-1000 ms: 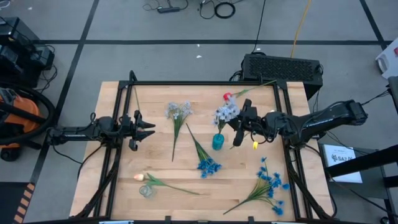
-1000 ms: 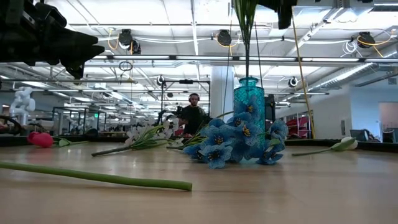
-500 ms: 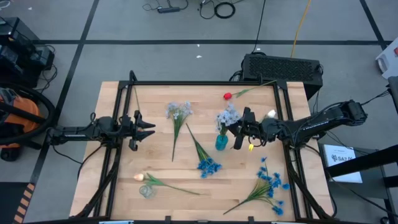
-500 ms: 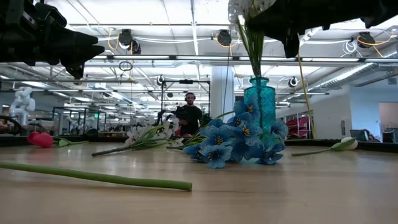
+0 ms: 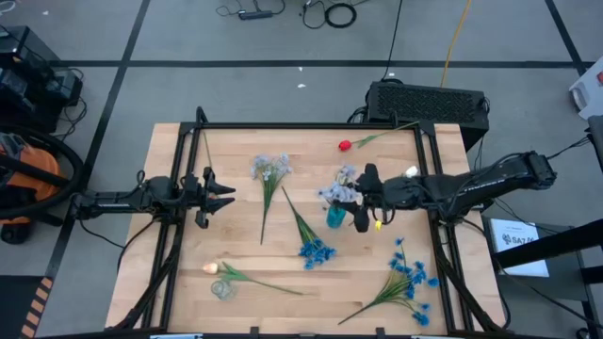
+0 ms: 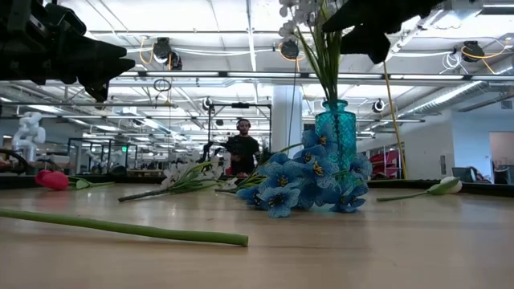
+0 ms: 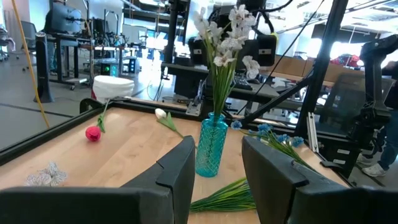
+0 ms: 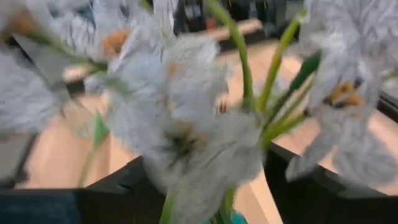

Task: Sort flowers into vase by color
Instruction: Put the right white flowers into the blue flower vase, then put the left red flower into the transparent flower vase

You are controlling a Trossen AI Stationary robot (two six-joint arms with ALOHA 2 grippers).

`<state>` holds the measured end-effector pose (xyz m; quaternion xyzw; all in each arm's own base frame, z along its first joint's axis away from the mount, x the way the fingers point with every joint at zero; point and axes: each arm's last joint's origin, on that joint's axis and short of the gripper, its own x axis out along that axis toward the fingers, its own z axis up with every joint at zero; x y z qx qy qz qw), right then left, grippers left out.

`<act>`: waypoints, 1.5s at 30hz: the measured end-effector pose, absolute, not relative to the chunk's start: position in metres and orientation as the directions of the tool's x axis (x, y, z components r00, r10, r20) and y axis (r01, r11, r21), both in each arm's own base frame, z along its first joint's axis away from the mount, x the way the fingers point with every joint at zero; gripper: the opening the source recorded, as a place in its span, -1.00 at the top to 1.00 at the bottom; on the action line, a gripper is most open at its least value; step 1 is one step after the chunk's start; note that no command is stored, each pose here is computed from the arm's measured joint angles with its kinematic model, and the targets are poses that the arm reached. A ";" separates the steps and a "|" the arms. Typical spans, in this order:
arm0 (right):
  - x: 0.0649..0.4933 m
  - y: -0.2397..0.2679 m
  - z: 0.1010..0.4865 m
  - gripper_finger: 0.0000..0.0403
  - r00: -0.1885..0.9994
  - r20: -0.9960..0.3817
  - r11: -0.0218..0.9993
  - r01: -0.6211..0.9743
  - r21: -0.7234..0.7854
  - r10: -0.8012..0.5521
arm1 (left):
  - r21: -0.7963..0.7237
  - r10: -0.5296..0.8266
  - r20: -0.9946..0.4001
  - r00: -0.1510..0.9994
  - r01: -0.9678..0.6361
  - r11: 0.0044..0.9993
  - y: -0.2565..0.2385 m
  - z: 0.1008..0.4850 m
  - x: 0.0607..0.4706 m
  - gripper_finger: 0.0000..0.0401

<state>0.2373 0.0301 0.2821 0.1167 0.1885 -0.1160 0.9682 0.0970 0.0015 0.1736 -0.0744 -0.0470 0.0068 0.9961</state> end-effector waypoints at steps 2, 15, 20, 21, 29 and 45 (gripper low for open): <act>0.236 0.030 0.294 -0.24 0.881 -0.436 0.947 0.277 0.160 -0.184 | -0.149 0.021 0.092 0.996 -0.007 0.989 0.001 0.174 0.097 0.31; 0.205 0.026 0.339 -0.26 0.678 -0.716 0.907 0.391 0.158 -0.167 | -0.149 0.021 0.092 0.996 -0.007 0.989 0.001 0.174 0.097 0.31; 0.187 0.023 0.326 -0.21 0.493 -0.848 0.744 0.637 0.201 -0.194 | -0.149 0.021 0.092 0.996 -0.007 0.989 0.001 0.174 0.097 0.31; 0.183 0.023 0.324 -0.18 0.453 -0.870 0.705 0.681 0.198 -0.194 | -0.149 0.021 0.093 0.995 -0.007 0.989 0.001 0.174 0.097 0.31; 0.172 0.034 0.299 0.56 0.323 -0.936 0.426 0.873 0.237 -0.140 | -0.149 0.021 0.092 0.996 -0.007 0.989 0.001 0.174 0.097 0.31; 0.169 0.061 0.242 0.90 0.323 -0.942 0.059 0.946 0.319 -0.092 | -0.215 0.020 0.102 0.995 0.002 0.977 0.001 0.175 0.097 0.31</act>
